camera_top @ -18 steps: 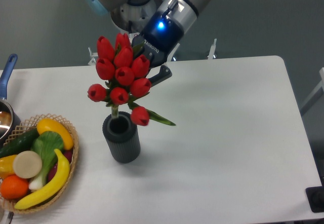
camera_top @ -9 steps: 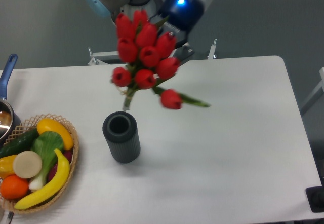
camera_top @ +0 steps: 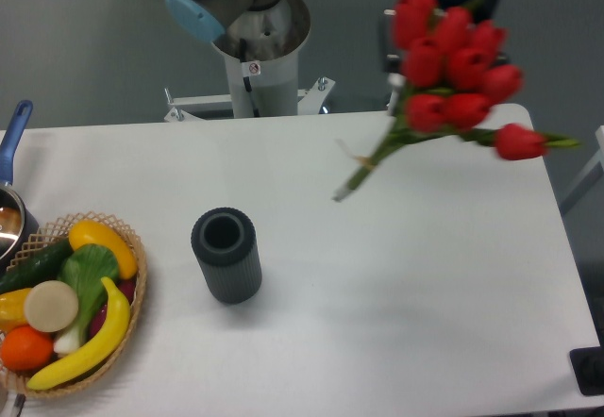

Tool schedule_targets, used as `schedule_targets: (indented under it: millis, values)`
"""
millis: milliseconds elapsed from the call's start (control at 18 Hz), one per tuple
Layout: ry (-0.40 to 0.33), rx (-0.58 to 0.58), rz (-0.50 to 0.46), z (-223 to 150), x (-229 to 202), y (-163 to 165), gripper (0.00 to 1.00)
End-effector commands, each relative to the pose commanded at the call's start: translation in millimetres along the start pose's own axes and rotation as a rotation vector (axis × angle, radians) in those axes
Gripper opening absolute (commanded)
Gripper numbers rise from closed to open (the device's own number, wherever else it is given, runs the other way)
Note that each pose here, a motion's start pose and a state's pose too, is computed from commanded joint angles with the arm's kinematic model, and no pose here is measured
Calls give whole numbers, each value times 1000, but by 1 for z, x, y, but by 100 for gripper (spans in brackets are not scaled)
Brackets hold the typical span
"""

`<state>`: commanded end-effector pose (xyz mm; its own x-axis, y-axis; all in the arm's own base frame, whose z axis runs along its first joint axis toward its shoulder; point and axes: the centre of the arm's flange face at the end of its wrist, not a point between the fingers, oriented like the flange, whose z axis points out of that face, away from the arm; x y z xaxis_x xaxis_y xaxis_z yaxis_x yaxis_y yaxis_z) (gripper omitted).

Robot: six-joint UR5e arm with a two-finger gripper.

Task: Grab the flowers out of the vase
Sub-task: 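Carry the tulip bouquet up and away from the vase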

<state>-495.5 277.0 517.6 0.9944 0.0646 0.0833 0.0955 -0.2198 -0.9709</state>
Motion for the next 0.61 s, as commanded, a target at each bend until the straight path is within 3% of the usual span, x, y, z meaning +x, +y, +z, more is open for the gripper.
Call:
schedule_targets:
  millis: [611]
  values:
    - [4, -17, 21, 5, -6, 29, 40]
